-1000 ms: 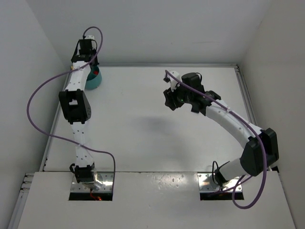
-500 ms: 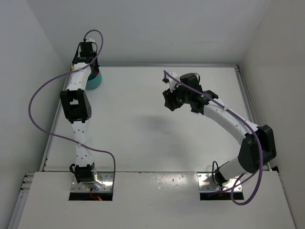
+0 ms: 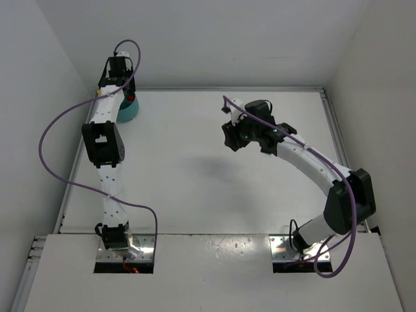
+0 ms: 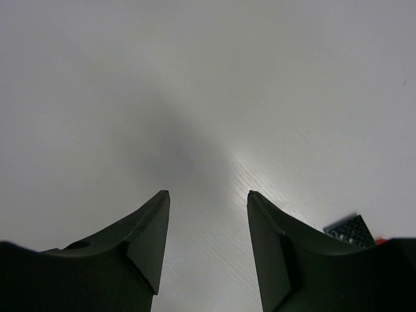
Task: Sort the legos into containers by color
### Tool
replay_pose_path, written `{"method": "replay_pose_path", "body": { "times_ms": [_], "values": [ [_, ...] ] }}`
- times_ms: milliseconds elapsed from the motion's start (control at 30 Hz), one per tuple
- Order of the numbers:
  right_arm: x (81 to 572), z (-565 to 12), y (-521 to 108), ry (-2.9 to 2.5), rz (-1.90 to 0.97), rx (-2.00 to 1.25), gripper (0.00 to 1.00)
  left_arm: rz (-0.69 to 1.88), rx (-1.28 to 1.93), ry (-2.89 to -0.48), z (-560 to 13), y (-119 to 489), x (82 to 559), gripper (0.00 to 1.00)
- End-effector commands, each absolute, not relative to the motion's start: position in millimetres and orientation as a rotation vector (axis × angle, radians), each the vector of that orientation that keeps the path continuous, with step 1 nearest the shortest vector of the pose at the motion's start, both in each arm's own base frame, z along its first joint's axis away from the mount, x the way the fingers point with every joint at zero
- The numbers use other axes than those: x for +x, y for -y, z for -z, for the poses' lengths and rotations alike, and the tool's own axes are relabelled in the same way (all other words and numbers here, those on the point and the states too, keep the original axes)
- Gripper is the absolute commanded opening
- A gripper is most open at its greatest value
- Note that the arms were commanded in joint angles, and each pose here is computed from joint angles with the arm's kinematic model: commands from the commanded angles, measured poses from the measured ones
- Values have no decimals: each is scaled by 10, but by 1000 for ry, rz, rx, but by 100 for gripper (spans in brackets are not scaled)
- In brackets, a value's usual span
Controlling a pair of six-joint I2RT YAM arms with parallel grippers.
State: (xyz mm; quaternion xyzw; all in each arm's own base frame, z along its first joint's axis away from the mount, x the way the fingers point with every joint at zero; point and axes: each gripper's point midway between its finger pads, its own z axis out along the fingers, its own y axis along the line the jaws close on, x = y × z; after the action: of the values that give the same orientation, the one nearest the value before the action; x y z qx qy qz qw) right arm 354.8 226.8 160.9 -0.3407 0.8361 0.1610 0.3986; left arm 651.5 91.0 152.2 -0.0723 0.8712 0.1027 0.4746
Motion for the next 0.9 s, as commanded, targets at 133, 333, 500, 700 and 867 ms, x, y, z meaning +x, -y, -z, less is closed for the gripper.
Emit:
{"method": "replay_pose_path", "body": {
  "times_ms": [133, 333, 500, 700, 867],
  "values": [
    [3720, -1726, -1828, -2111, -278, -674, 52, -99, -52, -1881, -3004, -557, 6335, 45],
    [3552, -1330, -1321, -2294, -142, -610, 48, -41, 257, -1811, -3697, 476, 5351, 57],
    [3365, -992, -773, -2353, 38, -660, 37, 188, 374, -1816, -3710, 1081, 4514, 80],
    [3340, -792, -199, -2437, 190, -686, 31, 391, 430, -1862, -3660, 1413, 3932, 81],
    [3364, -557, 136, -2514, 264, -659, 37, 410, 423, -1859, -3671, 1441, 3832, 82]
  ]
}}
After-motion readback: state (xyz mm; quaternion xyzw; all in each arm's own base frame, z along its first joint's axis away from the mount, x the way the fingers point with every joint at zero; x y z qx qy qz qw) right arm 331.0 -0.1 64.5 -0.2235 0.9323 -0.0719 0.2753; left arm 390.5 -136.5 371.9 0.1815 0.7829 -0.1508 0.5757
